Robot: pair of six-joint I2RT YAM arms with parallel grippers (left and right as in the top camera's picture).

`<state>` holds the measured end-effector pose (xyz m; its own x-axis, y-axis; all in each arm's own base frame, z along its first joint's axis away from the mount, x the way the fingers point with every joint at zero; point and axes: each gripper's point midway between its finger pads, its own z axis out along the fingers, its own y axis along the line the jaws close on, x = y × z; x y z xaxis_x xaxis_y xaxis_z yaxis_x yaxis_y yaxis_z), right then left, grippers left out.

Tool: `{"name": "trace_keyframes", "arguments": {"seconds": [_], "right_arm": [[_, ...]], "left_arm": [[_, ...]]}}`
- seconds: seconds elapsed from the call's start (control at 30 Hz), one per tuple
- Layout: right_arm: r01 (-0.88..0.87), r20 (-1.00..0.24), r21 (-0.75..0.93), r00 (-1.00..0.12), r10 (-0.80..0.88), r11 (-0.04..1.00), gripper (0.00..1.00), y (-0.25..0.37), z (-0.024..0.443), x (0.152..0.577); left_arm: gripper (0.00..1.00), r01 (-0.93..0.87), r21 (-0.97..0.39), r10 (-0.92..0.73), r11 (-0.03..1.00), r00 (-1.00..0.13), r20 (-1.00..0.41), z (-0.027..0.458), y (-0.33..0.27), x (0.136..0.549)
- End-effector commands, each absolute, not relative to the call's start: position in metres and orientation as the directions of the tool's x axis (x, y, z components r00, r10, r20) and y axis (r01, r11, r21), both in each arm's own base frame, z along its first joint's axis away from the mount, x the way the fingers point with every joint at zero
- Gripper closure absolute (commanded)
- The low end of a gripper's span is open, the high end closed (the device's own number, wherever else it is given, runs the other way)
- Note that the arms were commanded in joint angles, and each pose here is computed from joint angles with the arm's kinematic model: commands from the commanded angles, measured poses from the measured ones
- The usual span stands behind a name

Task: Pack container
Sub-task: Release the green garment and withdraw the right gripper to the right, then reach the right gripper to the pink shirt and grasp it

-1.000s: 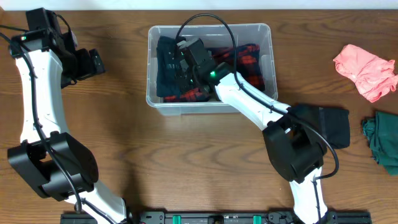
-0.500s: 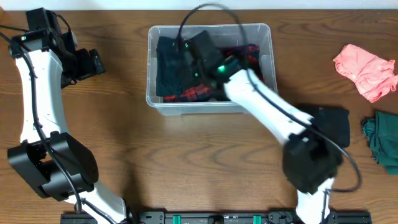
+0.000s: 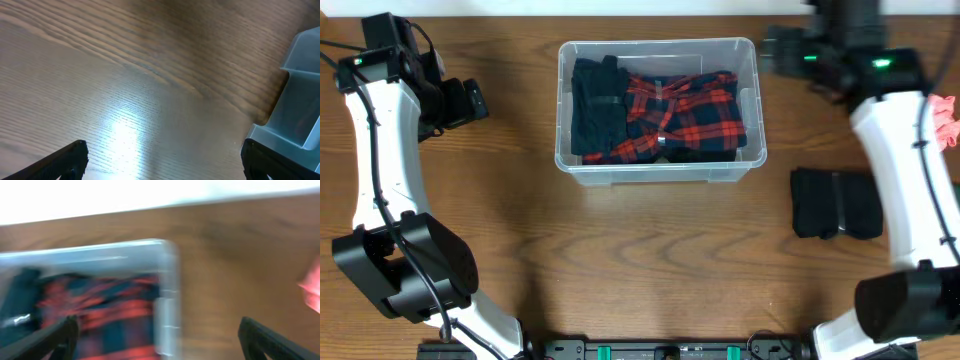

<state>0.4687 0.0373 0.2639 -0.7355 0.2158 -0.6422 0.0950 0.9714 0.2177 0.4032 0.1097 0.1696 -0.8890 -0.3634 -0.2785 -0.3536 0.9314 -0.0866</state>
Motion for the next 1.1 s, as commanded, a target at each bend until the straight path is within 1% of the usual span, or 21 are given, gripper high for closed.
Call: {"name": "trace_keyframes", "arguments": {"seconds": [0.0, 0.17, 0.3, 0.43, 0.53, 0.63, 0.77, 1.07], "right_arm": [[0.254, -0.585, 0.252, -0.729, 0.356, 0.934, 0.01, -0.025, 0.247, 0.466], [0.413, -0.516, 0.298, -0.689, 0.509, 0.861, 0.01, -0.106, 0.220, 0.455], [0.563, -0.434, 0.301, -0.637, 0.637, 0.769, 0.01, -0.169, 0.182, 0.432], [0.640, -0.363, 0.324, -0.596, 0.716, 0.697, 0.01, -0.211, 0.147, 0.409], [0.676, -0.329, 0.333, -0.570, 0.753, 0.657, 0.01, -0.231, 0.127, 0.396], [0.652, -0.325, 0.362, -0.581, 0.746, 0.666, 0.01, -0.241, 0.111, 0.392], [0.648, -0.335, 0.350, -0.588, 0.736, 0.677, 0.01, -0.252, 0.093, 0.389], [0.623, -0.354, 0.320, -0.620, 0.700, 0.714, 0.01, -0.267, 0.054, 0.401]], "left_arm": [[0.02, -0.353, -0.088, -0.363, 0.931, -0.891, -0.274, 0.168, 0.110, 0.402], [0.02, -0.353, -0.088, -0.363, 0.931, -0.891, -0.274, 0.168, 0.110, 0.402], [0.02, -0.353, -0.088, -0.363, 0.931, -0.891, -0.274, 0.168, 0.110, 0.402], [0.02, -0.353, -0.088, -0.363, 0.931, -0.890, -0.274, 0.168, 0.110, 0.402], [0.02, -0.353, -0.088, -0.363, 0.931, -0.891, -0.274, 0.168, 0.110, 0.402], [0.02, -0.353, -0.088, -0.363, 0.931, -0.891, -0.274, 0.168, 0.110, 0.402], [0.02, -0.353, -0.088, -0.363, 0.931, -0.891, -0.274, 0.168, 0.110, 0.402], [0.02, -0.353, -0.088, -0.363, 0.931, -0.891, -0.274, 0.168, 0.110, 0.402]]}}
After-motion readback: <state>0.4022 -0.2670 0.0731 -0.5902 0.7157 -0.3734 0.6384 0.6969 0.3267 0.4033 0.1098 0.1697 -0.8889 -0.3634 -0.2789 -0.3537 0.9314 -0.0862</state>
